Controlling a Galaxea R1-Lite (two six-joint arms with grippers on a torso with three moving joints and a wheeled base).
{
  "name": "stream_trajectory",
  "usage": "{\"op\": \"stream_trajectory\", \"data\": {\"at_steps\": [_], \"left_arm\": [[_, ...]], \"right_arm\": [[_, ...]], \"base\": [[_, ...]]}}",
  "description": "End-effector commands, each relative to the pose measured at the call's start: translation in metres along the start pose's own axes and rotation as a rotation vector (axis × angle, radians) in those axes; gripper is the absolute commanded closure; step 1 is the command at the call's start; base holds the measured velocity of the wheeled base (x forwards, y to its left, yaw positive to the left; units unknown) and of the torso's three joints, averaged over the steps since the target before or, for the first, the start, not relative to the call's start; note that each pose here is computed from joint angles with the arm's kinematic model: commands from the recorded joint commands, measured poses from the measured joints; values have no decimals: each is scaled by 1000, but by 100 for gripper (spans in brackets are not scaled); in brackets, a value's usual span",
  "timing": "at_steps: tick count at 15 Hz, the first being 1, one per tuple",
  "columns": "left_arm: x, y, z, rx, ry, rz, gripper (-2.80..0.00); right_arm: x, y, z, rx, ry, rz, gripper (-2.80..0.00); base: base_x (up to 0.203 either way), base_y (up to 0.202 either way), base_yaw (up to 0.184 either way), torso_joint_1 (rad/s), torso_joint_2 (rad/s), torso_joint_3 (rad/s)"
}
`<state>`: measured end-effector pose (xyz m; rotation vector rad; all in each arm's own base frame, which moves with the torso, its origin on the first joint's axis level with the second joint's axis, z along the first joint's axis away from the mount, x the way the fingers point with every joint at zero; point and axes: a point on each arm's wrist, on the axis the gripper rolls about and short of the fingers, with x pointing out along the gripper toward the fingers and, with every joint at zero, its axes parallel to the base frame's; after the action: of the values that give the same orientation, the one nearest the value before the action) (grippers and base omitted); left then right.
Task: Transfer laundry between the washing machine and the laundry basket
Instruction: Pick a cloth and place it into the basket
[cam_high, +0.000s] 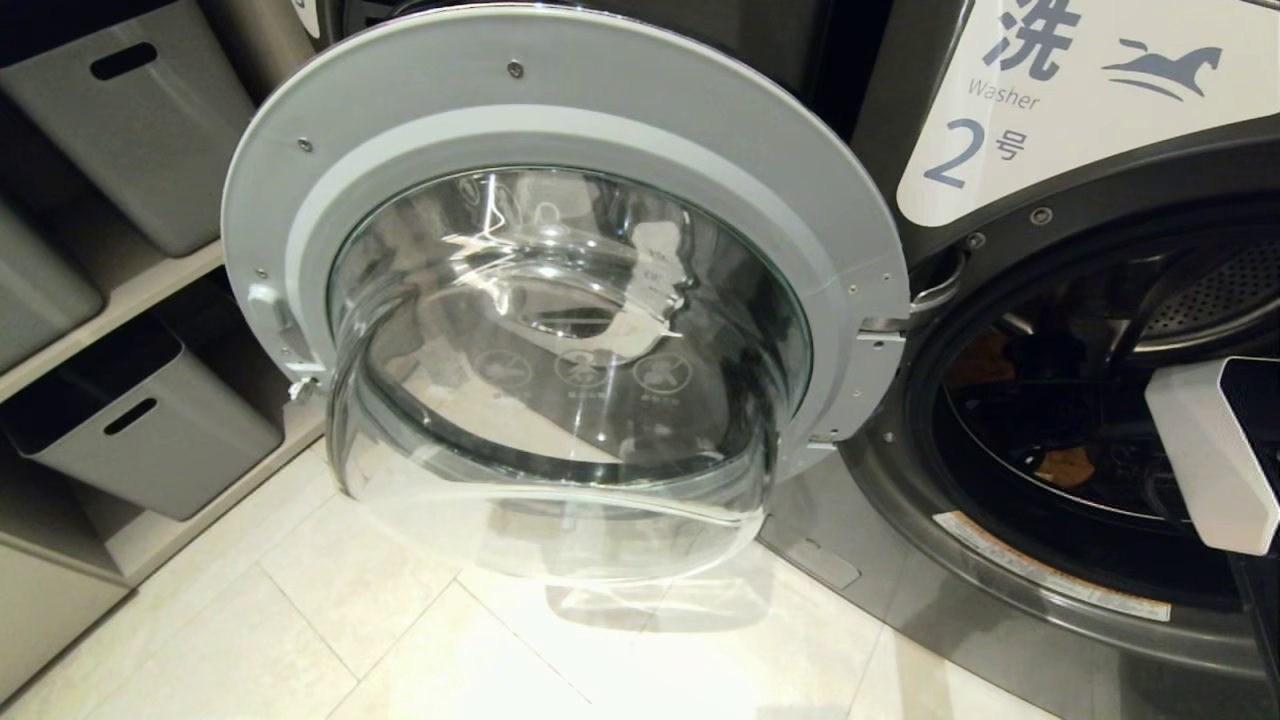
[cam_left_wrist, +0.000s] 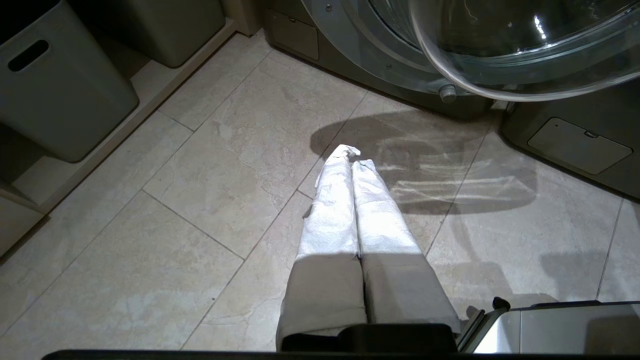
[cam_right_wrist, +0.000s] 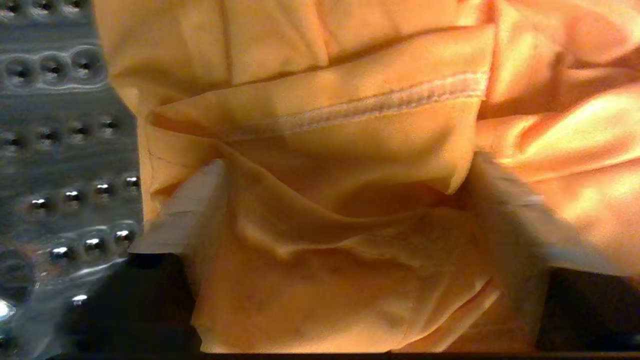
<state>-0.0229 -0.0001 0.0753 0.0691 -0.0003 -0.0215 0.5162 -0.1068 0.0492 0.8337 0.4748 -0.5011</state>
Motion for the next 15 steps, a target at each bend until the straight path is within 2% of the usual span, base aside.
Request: {"op": "stream_trajectory", "data": {"at_steps": [1,7,10,12,15], "left_arm": [[0,0,0,0,0,0,0],[0,0,0,0,0,0,0],[0,0,0,1,-2,0,0],[0,0,0,1,-2,0,0],[0,0,0,0,-1,0,0]], "right_arm": [[3,-3,-3,3,10,-8,0],[1,-2,1,0,-2,-5,0],[-12,3,18,25,-38,11,0],[-24,6,32,75,-68,28,0],[-31,0,47,100,-98,17,0]], "base": [[0,0,0,0,0,0],[0,0,0,0,0,0],[0,0,0,0,0,0],[0,0,0,0,0,0],[0,0,0,0,0,0]]}}
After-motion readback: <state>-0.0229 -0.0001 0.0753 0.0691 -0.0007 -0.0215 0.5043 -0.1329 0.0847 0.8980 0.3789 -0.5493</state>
